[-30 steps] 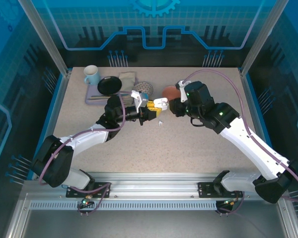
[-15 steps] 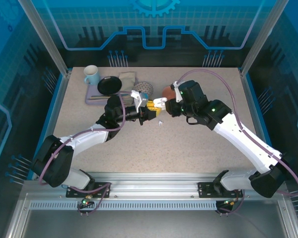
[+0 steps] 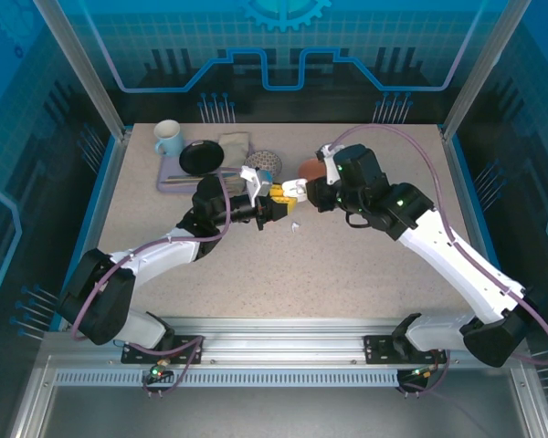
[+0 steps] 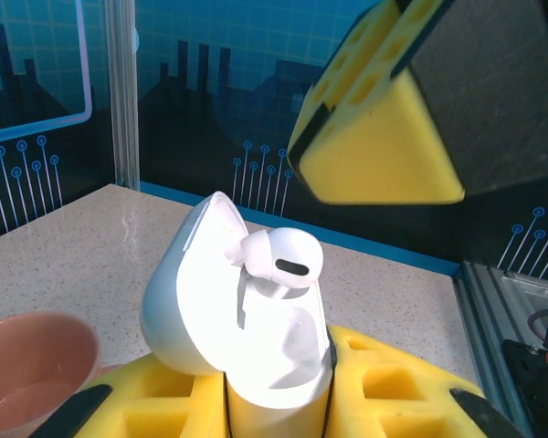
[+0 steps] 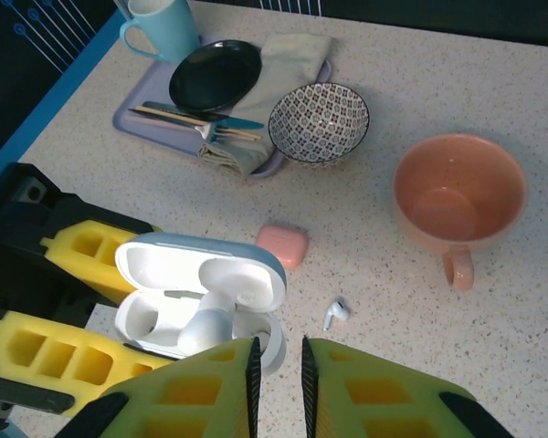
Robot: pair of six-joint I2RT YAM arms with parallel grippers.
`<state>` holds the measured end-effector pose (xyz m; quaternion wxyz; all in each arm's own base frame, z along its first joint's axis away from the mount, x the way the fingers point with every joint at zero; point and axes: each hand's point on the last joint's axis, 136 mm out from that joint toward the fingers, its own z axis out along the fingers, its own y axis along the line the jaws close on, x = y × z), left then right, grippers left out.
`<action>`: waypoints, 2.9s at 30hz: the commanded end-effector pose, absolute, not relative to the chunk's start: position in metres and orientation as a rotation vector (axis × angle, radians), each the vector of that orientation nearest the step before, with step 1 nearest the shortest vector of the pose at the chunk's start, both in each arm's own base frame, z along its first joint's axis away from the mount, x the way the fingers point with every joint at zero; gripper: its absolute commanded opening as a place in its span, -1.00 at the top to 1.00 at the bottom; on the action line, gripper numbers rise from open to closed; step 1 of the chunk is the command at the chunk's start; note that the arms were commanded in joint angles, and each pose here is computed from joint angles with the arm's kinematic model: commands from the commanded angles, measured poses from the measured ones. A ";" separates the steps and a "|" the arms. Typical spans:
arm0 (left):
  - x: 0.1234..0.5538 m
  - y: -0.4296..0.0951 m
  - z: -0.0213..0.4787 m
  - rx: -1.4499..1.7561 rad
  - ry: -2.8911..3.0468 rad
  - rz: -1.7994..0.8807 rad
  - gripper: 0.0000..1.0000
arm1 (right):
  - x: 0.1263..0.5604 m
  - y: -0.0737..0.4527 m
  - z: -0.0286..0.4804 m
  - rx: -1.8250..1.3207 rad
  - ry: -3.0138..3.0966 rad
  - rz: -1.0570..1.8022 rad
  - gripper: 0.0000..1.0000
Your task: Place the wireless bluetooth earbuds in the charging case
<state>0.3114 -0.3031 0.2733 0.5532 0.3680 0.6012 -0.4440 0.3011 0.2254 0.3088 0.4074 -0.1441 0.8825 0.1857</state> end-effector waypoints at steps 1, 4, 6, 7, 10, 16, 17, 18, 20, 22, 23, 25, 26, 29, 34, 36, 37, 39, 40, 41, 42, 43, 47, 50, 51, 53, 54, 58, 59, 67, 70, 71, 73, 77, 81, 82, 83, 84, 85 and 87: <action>0.303 -0.305 0.294 0.907 1.324 -1.034 1.00 | 0.305 0.230 0.323 -0.385 2.192 0.491 0.57; 0.303 -0.304 0.295 0.906 1.322 -1.031 1.00 | 0.307 0.237 0.321 -0.403 2.201 0.513 0.59; 0.304 -0.305 0.296 0.905 1.321 -1.031 1.00 | 0.307 0.241 0.319 -0.414 2.209 0.521 0.60; 0.304 -0.305 0.296 0.906 1.322 -1.032 1.00 | 0.307 0.242 0.317 -0.421 2.213 0.522 0.60; 0.305 -0.305 0.296 0.904 1.321 -1.030 1.00 | 0.304 0.242 0.310 -0.434 2.230 0.525 0.62; 0.305 -0.305 0.295 0.904 1.320 -1.027 1.00 | 0.296 0.239 0.301 -0.442 2.258 0.528 0.63; 0.306 -0.305 0.295 0.903 1.323 -1.026 1.00 | 0.295 0.240 0.300 -0.447 2.261 0.534 0.63; 0.306 -0.305 0.296 0.903 1.319 -1.025 1.00 | 0.293 0.241 0.298 -0.454 2.268 0.545 0.63; 0.306 -0.305 0.295 0.904 1.319 -1.025 1.00 | 0.290 0.242 0.294 -0.467 2.286 0.550 0.64; 0.306 -0.305 0.296 0.902 1.319 -1.024 1.00 | 0.287 0.241 0.290 -0.471 2.296 0.550 0.64; 0.306 -0.305 0.295 0.901 1.321 -1.025 1.00 | 0.287 0.240 0.291 -0.469 2.295 0.546 0.64; 0.306 -0.305 0.295 0.901 1.322 -1.025 1.00 | 0.287 0.236 0.295 -0.450 2.279 0.534 0.64; 0.306 -0.305 0.295 0.901 1.323 -1.026 1.00 | 0.288 0.235 0.298 -0.443 2.270 0.532 0.63; 0.306 -0.305 0.295 0.899 1.323 -1.024 1.00 | 0.292 0.227 0.313 -0.399 2.229 0.515 0.60; 0.305 -0.304 0.295 0.898 1.323 -1.020 1.00 | 0.296 0.226 0.335 -0.383 2.179 0.563 0.58; 0.305 -0.304 0.295 0.898 1.323 -1.019 1.00 | 0.296 0.234 0.336 -0.416 2.182 0.598 0.53; 0.306 -0.304 0.295 0.898 1.322 -1.019 1.00 | 0.296 0.239 0.336 -0.433 2.186 0.614 0.52; 0.306 -0.304 0.295 0.898 1.322 -1.018 1.00 | 0.294 0.246 0.334 -0.463 2.191 0.634 0.50; 0.307 -0.304 0.296 0.897 1.321 -1.016 1.00 | 0.293 0.251 0.332 -0.483 2.192 0.645 0.48; 0.307 -0.304 0.296 0.897 1.321 -1.016 1.00 | 0.292 0.255 0.331 -0.500 2.196 0.652 0.45; 0.307 -0.304 0.296 0.897 1.322 -1.017 1.00 | 0.291 0.258 0.329 -0.519 2.199 0.652 0.42; 0.306 -0.304 0.296 0.898 1.322 -1.017 1.00 | 0.290 0.261 0.326 -0.539 2.209 0.644 0.37; 0.307 -0.304 0.297 0.898 1.320 -1.017 1.00 | 0.290 0.263 0.312 -0.580 2.240 0.595 0.21; 0.307 -0.304 0.298 0.898 1.317 -1.015 1.00 | 0.293 0.258 0.302 -0.575 2.261 0.542 0.23; 0.306 -0.304 0.298 0.898 1.318 -1.015 1.00 | 0.294 0.255 0.300 -0.567 2.266 0.523 0.25; 0.307 -0.304 0.298 0.898 1.317 -1.014 1.00 | 0.297 0.250 0.297 -0.555 2.270 0.494 0.28; 0.306 -0.304 0.298 0.897 1.317 -1.014 1.00 | 0.298 0.247 0.297 -0.546 2.272 0.482 0.29; 0.306 -0.304 0.298 0.898 1.315 -1.015 1.00 | 0.301 0.237 0.293 -0.529 2.285 0.450 0.33; 0.306 -0.304 0.299 0.896 1.316 -1.015 1.00 | 0.302 0.234 0.292 -0.527 2.290 0.442 0.33; 0.306 -0.304 0.299 0.896 1.317 -1.014 1.00 | 0.303 0.216 0.298 -0.468 2.280 0.437 0.35; 0.306 -0.304 0.299 0.897 1.315 -1.011 1.00 | 0.302 0.217 0.303 -0.458 2.271 0.478 0.35; 0.306 -0.303 0.299 0.896 1.314 -1.011 1.00 | 0.302 0.219 0.306 -0.457 2.265 0.495 0.35; 0.306 -0.303 0.299 0.897 1.314 -1.011 1.00 | 0.301 0.222 0.308 -0.459 2.259 0.524 0.35; 0.307 -0.304 0.299 0.896 1.315 -1.011 1.00 | 0.302 0.230 0.314 -0.458 2.243 0.584 0.33; 0.306 -0.304 0.300 0.899 1.314 -1.012 1.00 | 0.307 0.233 0.315 -0.449 2.248 0.582 0.33; 0.306 -0.304 0.300 0.900 1.314 -1.014 1.00 | 0.310 0.232 0.316 -0.444 2.246 0.573 0.33; 0.306 -0.304 0.300 0.899 1.313 -1.013 1.00 | 0.312 0.232 0.315 -0.441 2.248 0.570 0.33; 0.306 -0.304 0.300 0.899 1.313 -1.013 1.00 | 0.314 0.232 0.315 -0.437 2.252 0.569 0.34; 0.306 -0.304 0.300 0.899 1.314 -1.014 1.00 | 0.316 0.233 0.314 -0.437 2.254 0.566 0.35; 0.306 -0.304 0.301 0.899 1.311 -1.012 1.00 | 0.318 0.236 0.313 -0.441 2.259 0.573 0.37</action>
